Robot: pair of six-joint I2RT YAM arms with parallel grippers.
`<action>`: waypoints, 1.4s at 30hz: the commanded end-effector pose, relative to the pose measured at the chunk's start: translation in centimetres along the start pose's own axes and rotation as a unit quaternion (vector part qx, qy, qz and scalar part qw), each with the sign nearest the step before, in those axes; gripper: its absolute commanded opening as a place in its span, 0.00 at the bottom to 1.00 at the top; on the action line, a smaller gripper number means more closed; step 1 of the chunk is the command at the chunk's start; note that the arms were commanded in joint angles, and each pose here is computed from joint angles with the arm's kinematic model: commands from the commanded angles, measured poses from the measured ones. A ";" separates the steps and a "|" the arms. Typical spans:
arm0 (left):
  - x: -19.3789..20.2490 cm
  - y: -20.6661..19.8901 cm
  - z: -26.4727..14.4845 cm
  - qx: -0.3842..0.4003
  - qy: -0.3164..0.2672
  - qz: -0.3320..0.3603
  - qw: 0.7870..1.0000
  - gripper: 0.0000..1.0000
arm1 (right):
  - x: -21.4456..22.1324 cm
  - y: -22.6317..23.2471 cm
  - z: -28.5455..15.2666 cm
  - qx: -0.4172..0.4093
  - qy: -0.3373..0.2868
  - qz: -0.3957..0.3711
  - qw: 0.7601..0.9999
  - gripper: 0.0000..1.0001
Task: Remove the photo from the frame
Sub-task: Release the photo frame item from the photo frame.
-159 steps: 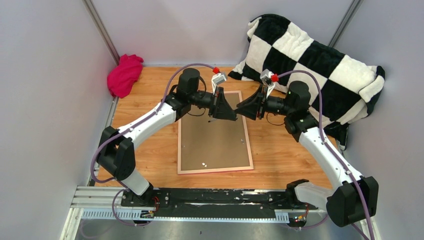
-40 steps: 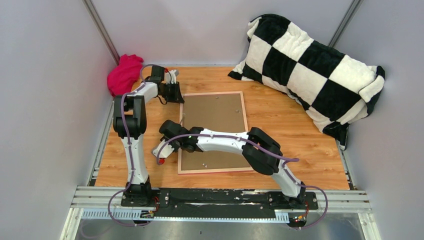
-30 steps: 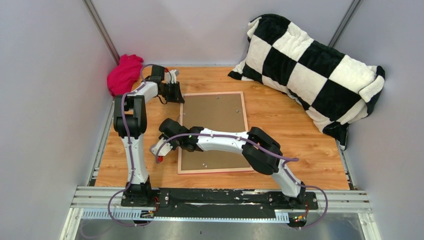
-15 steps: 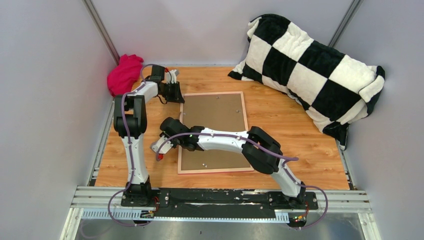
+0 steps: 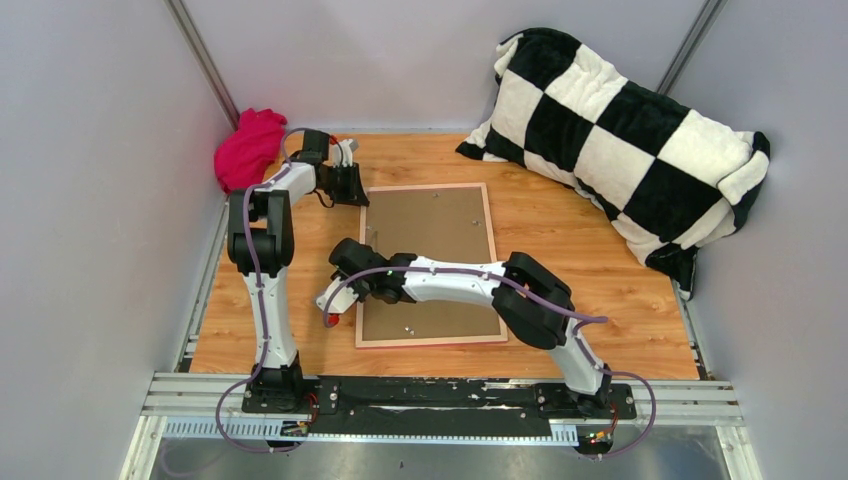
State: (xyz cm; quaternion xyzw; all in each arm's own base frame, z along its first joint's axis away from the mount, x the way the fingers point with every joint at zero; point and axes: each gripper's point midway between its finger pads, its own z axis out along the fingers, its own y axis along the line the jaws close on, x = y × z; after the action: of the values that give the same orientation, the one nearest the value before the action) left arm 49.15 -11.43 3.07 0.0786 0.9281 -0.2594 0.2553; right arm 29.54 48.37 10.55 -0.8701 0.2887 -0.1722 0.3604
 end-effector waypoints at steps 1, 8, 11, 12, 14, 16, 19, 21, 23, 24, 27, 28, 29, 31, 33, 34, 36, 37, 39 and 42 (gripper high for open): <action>4.2 0.8 2.0 0.005 0.063 -0.022 0.998 0.00 | 0.5 -0.8 0.4 0.011 -0.001 0.008 1.000 0.00; 4.2 0.6 2.0 0.009 0.064 -0.022 0.998 0.00 | -0.1 -1.8 0.8 0.026 -0.004 0.011 1.000 0.00; 4.2 0.7 2.0 0.010 0.064 -0.023 0.998 0.00 | -0.3 -2.2 0.7 0.029 -0.007 0.012 0.999 0.00; 4.2 0.7 2.0 0.010 0.064 -0.024 0.998 0.00 | -0.3 -2.2 0.8 0.029 -0.007 0.014 0.999 0.00; 4.2 0.6 2.0 0.010 0.064 -0.023 0.998 0.00 | -0.5 -2.1 0.9 0.026 -0.009 0.015 1.000 0.00; 4.2 0.6 2.1 0.010 0.064 -0.023 0.998 0.00 | -0.6 -2.1 0.9 0.026 -0.009 0.015 1.000 0.00; 4.2 0.7 2.0 0.010 0.064 -0.023 0.998 0.00 | -0.7 -2.1 1.1 0.025 -0.008 0.014 1.000 0.00; 4.2 0.7 2.1 0.010 0.064 -0.023 0.998 0.00 | -0.6 -1.9 1.3 0.024 -0.007 0.014 1.000 0.00; 4.2 0.7 2.1 0.011 0.064 -0.023 0.998 0.00 | -0.6 -1.5 1.5 0.019 -0.006 0.013 1.000 0.00; 4.2 0.7 2.1 0.010 0.063 -0.023 0.998 0.00 | -0.5 -1.3 1.6 0.017 -0.005 0.012 1.000 0.00; 4.2 0.7 2.1 0.011 0.063 -0.023 0.998 0.00 | -0.3 -0.7 1.9 0.011 -0.001 0.011 1.000 0.00; 4.2 0.7 2.1 0.011 0.063 -0.023 0.998 0.00 | -0.3 -0.6 1.9 0.009 -0.001 0.011 1.000 0.00; 4.2 0.7 2.1 0.011 0.064 -0.024 0.998 0.00 | -0.2 -0.5 1.9 0.008 -0.001 0.012 1.000 0.00; 4.2 0.7 2.0 0.011 0.063 -0.024 0.998 0.00 | -0.1 -0.4 2.0 0.007 0.000 0.013 1.000 0.00; 4.2 0.7 2.1 0.011 0.063 -0.024 0.998 0.00 | 0.1 -0.2 2.1 0.005 0.002 0.012 1.000 0.00; 4.2 0.7 2.1 0.012 0.064 -0.024 0.998 0.00 | 0.3 -0.2 2.2 0.004 0.003 0.013 1.000 0.00; 4.2 0.7 2.0 0.012 0.063 -0.024 0.998 0.00 | 0.6 -0.1 2.3 0.003 0.005 0.014 1.000 0.00; 4.2 0.7 2.0 0.012 0.063 -0.025 0.998 0.00 | 0.8 0.0 2.4 0.002 0.007 0.015 1.000 0.00; 4.2 0.7 2.0 0.012 0.063 -0.025 0.998 0.00 | 1.0 0.2 2.5 0.000 0.009 0.016 1.000 0.00; 4.2 0.7 2.1 0.012 0.064 -0.025 0.998 0.00 | 1.2 0.5 2.6 -0.003 0.011 0.017 1.000 0.00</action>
State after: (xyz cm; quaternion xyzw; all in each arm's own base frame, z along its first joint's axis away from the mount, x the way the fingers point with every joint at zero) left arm 49.14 -11.44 3.11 0.0782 0.9271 -0.2650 0.2531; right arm 30.26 49.99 10.67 -0.8619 0.2907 -0.1685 0.3799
